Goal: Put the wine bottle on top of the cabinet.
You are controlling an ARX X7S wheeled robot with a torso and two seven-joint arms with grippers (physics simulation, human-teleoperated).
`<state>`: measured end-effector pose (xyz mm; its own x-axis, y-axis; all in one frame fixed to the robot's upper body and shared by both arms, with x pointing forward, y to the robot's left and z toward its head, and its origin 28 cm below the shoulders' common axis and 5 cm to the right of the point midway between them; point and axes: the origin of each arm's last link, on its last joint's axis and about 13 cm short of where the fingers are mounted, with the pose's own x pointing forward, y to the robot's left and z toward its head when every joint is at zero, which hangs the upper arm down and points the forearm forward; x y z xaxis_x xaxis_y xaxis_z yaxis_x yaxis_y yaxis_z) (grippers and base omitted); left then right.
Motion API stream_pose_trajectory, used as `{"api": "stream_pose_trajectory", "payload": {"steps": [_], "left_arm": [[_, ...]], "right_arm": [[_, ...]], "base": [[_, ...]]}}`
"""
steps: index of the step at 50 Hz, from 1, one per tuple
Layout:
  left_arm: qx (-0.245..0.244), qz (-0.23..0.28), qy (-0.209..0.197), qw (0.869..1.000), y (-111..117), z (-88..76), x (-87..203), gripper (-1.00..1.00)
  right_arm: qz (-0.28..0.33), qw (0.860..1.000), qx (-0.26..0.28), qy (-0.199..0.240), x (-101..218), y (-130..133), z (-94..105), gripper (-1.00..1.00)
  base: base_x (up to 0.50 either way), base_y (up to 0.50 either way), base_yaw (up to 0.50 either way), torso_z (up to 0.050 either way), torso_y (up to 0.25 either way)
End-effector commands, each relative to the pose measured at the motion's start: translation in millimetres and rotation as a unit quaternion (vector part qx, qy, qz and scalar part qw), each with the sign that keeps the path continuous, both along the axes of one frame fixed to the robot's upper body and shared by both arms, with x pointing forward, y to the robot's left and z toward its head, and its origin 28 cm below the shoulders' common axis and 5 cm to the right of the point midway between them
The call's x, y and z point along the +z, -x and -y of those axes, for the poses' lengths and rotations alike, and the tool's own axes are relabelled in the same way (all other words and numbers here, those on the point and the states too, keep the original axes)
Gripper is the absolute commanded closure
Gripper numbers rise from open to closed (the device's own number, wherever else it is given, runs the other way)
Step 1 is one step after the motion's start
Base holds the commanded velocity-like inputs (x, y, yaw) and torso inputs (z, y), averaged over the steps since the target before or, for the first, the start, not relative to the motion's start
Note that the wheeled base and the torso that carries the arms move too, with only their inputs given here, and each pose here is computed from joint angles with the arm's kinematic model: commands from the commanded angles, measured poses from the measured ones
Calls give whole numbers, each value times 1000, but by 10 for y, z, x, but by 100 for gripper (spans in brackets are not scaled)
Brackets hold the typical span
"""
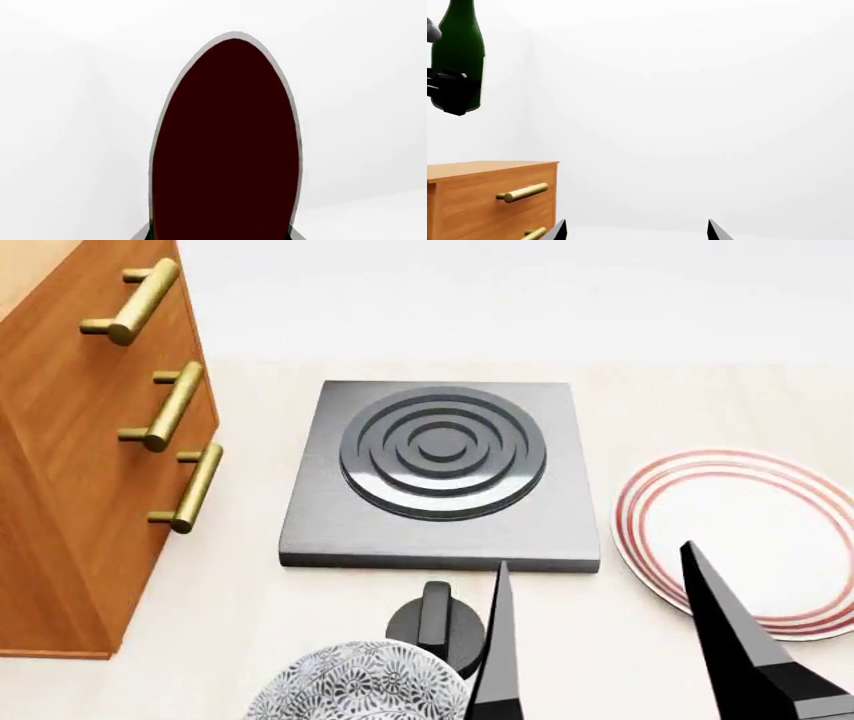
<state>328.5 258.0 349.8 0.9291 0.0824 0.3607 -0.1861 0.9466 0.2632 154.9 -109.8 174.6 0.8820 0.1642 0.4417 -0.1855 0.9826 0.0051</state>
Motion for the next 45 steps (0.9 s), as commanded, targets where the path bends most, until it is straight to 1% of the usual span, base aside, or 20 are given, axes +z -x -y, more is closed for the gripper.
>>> {"api": "stream_pose_trajectory", "payload": {"steps": [1, 7, 8, 11, 13, 14, 16, 18, 19, 21, 24, 25, 28, 31, 33, 36, 38, 39, 42, 45], "left_arm": [[56, 7, -2, 998, -103, -190, 259, 100], [64, -4, -6, 998, -146, -223, 350, 100], [71, -6, -15, 997, -150, -234, 353, 100], [74, -4, 9, 997, -181, -262, 402, 100], [89, 14, 5, 996, -192, -303, 436, 100], [91, 6, 10, 996, -199, -309, 434, 100], [94, 1, -1, 996, -217, -320, 426, 100], [90, 0, 11, 996, -227, -324, 430, 100], [80, 1, 40, 996, -236, -321, 441, 100], [86, -1, 22, 996, -258, -331, 434, 100], [80, -3, 57, 995, -282, -346, 426, 100], [89, -9, 38, 995, -307, -359, 396, 100], [89, -10, 47, 995, -332, -370, 380, 100], [74, -8, 50, 996, -363, -349, 382, 100], [62, -9, 62, 996, -391, -329, 384, 100], [64, -12, 61, 996, -415, -324, 372, 100], [54, -11, 85, 995, -427, -313, 351, 100], [55, -15, 83, 995, -445, -314, 313, 100], [44, -22, 107, 993, -466, -310, 269, 100], [36, -49, 130, 990, -487, -308, 194, 100]], "right_arm": [[-1, 1000, 6, 0, -4, 6, -13, -100], [-2, 1000, 8, -1, -1, 10, -17, -100], [-2, 1000, 9, -1, -3, 11, -20, -100], [-2, 1000, 12, 0, -7, 12, -30, -100], [-2, 1000, 13, 1, -2, 16, -35, -100], [-2, 1000, 14, 0, 1, 18, -37, -100], [-2, 1000, 15, 0, -5, 12, -35, -100], [-2, 1000, 15, -1, -1, 13, -36, -100], [-2, 1000, 16, -1, 1, 13, -35, -100], [-2, 1000, 16, -2, -1, 11, -35, -100], [-3, 1000, 16, -2, -4, 12, -38, -100], [-3, 1000, 18, -2, -4, 12, -42, -100], [-4, 1000, 16, -2, -14, -4, -38, -100], [-4, 1000, 17, -3, -11, -6, -39, -100], [-5, 1000, 17, -4, -18, -17, -36, -100], [-7, 1000, 16, -4, -29, -23, -35, -100], [-7, 1000, 17, -5, -28, -19, -36, -100], [-7, 1000, 16, -5, -24, -19, -36, -100], [-7, 1000, 17, -5, -22, -16, -38, -100], [-7, 1000, 17, -4, -28, -14, -36, -100]], "base": [[0, 0, 0, 0, 10], [0, 0, 0, 0, 0], [0, 0, 0, 0, 0], [0, 0, 0, 0, 0], [0, 0, 0, 5, 5], [0, 0, 0, 0, 0], [0, 0, 0, 0, 0], [0, 0, 0, 0, 0], [0, 0, 0, 0, 0], [0, 0, 0, 0, 0], [0, 0, 0, 0, 3], [0, 0, 0, 0, 0], [0, 0, 0, 0, 0], [0, 0, 0, 0, 0], [0, 0, 0, 0, 0], [0, 0, 0, 0, 3], [0, 0, 0, 0, 0], [0, 0, 0, 0, 0], [0, 0, 0, 0, 0], [0, 0, 0, 0, 0]]}}
